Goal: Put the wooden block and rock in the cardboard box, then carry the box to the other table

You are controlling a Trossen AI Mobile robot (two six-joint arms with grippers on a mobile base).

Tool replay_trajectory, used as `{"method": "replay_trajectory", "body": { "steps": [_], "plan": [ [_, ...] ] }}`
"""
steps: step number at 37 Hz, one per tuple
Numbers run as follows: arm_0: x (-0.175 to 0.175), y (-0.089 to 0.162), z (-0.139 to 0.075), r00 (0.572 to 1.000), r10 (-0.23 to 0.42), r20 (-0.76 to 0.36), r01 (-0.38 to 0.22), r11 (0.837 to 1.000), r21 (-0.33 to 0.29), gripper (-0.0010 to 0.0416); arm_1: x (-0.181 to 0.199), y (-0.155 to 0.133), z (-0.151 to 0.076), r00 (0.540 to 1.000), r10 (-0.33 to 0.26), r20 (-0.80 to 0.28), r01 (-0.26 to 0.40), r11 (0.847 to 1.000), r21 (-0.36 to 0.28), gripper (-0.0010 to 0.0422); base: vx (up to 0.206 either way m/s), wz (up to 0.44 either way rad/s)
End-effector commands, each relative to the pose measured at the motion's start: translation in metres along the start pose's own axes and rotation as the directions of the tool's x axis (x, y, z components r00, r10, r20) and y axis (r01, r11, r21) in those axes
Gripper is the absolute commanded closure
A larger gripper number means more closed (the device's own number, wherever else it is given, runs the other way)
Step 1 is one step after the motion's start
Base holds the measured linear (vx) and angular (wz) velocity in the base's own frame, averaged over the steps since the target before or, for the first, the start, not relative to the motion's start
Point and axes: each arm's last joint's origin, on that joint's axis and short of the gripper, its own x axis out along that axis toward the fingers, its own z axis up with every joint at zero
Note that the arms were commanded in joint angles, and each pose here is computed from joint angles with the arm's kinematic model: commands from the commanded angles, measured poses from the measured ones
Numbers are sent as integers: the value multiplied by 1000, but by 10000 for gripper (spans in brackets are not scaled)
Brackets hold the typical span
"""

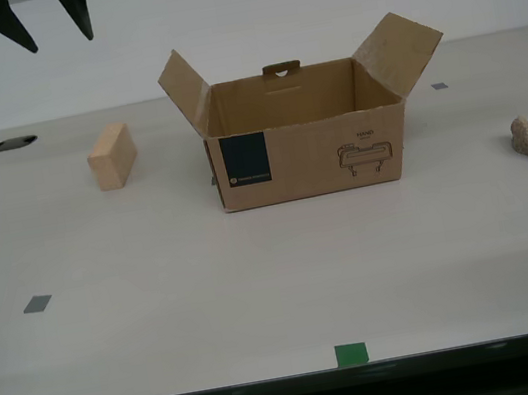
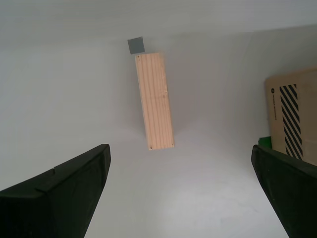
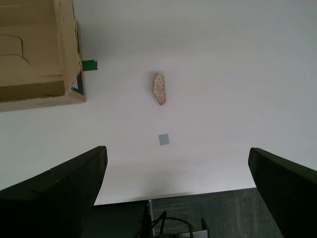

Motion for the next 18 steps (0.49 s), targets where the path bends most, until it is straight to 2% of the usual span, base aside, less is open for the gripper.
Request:
{"method": "replay_trajectory", "body": {
  "steps": [1,6,18],
  "plan": [
    [0,0,0,1000,-5,-1,5,1000,7,8,14,0,2,1000,1,-24,-1,1000,-1,23,0,0],
    [0,0,0,1000,-5,-2,5,1000,14,8,28,0,2,998,2,-55,-2,1000,-1,23,0,0],
    [14,2,12,998,-12,-54,13,1000,13,9,25,0,5,999,1,-33,-1,1000,6,23,0,0]
  ]
}}
